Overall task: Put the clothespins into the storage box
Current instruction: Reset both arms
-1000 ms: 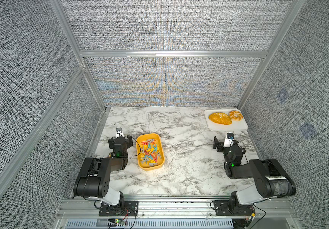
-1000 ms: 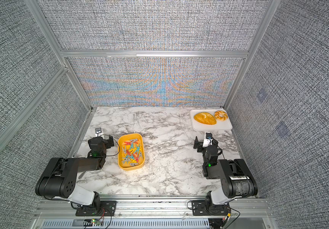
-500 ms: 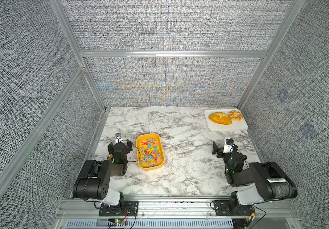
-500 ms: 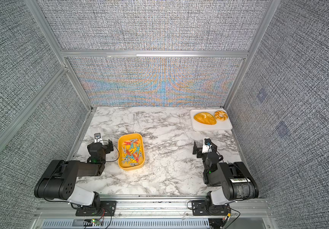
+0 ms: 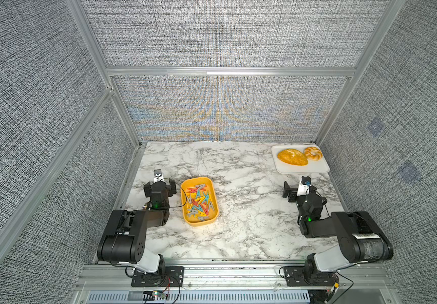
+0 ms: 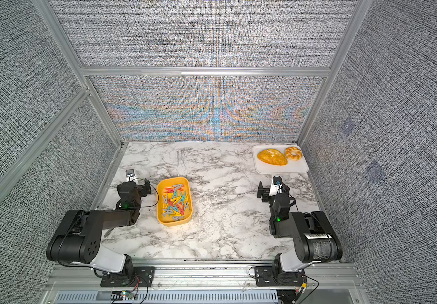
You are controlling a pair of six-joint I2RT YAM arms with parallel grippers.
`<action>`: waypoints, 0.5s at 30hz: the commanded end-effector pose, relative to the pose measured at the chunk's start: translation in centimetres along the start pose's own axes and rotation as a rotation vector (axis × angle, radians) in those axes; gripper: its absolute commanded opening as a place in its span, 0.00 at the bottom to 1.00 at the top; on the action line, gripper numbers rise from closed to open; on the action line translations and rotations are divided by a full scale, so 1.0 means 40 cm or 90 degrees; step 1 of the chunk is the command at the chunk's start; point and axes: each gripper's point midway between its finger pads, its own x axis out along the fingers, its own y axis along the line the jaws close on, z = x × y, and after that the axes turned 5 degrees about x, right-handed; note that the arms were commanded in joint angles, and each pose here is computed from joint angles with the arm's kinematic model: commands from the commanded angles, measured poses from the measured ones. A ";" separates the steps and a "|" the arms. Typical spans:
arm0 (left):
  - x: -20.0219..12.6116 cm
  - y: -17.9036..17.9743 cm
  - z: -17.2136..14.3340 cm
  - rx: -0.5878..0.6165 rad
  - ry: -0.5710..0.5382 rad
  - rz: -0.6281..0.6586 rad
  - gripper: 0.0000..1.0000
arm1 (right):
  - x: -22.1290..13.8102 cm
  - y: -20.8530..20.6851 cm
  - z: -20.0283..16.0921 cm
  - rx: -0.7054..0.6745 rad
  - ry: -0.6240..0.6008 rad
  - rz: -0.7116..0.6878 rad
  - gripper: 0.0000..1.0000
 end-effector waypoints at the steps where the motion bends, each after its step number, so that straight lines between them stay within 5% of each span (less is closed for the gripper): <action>1: 0.001 -0.001 0.002 -0.001 -0.002 -0.002 0.99 | 0.001 -0.003 0.004 0.006 -0.003 -0.005 0.99; 15: 0.003 -0.001 0.001 0.000 0.001 0.000 0.99 | 0.001 -0.002 0.003 0.007 -0.003 -0.005 0.99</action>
